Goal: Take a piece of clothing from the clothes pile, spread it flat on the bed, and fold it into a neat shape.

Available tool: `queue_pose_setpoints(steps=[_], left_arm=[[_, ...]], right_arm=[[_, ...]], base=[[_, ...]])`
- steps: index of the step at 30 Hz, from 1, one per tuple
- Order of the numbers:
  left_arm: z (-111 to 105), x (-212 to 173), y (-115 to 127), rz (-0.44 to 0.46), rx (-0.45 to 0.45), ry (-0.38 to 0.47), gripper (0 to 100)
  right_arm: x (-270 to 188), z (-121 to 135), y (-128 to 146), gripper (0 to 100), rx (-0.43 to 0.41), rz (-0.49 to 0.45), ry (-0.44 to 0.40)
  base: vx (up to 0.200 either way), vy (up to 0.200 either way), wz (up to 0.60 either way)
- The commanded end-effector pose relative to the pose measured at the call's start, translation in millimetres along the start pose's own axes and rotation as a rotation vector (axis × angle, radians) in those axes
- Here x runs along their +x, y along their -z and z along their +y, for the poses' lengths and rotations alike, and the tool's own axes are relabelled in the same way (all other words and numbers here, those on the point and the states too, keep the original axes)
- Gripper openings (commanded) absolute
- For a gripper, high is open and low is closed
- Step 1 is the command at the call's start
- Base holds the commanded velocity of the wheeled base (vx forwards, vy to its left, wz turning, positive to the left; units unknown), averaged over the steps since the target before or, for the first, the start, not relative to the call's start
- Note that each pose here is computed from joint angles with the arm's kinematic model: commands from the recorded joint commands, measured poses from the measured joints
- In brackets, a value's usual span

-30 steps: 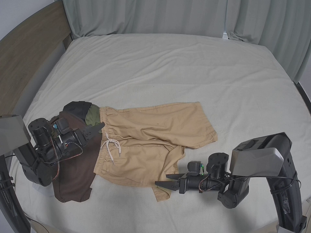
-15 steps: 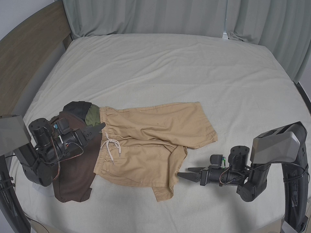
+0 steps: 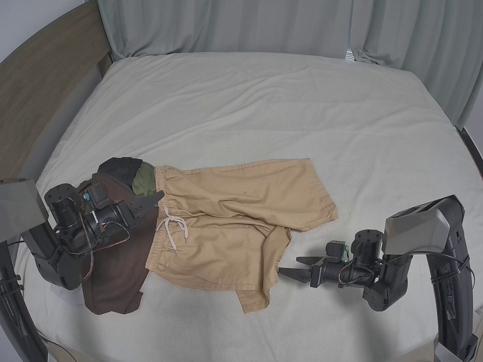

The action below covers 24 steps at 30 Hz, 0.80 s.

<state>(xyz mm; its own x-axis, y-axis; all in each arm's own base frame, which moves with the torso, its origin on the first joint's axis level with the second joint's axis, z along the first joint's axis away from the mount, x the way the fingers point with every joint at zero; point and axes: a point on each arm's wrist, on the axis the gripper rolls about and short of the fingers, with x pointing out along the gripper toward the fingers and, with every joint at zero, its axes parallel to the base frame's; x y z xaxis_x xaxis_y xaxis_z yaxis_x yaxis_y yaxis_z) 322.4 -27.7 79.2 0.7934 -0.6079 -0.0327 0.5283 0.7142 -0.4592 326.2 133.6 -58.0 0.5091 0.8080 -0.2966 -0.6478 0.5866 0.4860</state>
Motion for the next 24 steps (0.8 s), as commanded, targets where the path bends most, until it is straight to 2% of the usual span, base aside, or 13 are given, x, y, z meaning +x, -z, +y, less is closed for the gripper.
queue_pose_setpoints(steps=[1, 12, 17, 21, 22, 24], left_arm=[[0.0, 0.0, 0.1, 0.000, -0.001, 0.000, 100], [0.0, 0.0, 0.1, 0.000, -0.001, 0.000, 100], [0.0, -0.2, 0.4, 0.001, -0.002, -0.001, 100], [0.0, -0.2, 0.4, 0.001, -0.002, -0.001, 100], [0.0, 0.0, 0.1, 0.000, -0.001, 0.000, 100], [-0.4, 0.1, 0.6, 0.002, -0.002, 0.001, 100]], right_arm=[[15.4, -3.6, 1.4, 100, -0.023, -0.012, -0.015], [42.4, 10.6, 2.9, 100, -0.062, -0.020, -0.086], [44.9, 13.6, 3.7, 100, -0.061, -0.027, -0.063], [42.9, 15.9, 8.7, 100, -0.029, -0.008, -0.062], [42.5, 16.6, 9.2, 0, -0.025, -0.005, -0.061], [40.7, 16.8, 11.7, 0, -0.013, 0.006, -0.059]], base=[[0.000, 0.000, 0.00], [0.000, 0.000, 0.00], [0.000, 0.000, 0.00], [0.000, 0.000, 0.00], [0.000, 0.000, 0.00], [0.000, 0.000, 0.00]])
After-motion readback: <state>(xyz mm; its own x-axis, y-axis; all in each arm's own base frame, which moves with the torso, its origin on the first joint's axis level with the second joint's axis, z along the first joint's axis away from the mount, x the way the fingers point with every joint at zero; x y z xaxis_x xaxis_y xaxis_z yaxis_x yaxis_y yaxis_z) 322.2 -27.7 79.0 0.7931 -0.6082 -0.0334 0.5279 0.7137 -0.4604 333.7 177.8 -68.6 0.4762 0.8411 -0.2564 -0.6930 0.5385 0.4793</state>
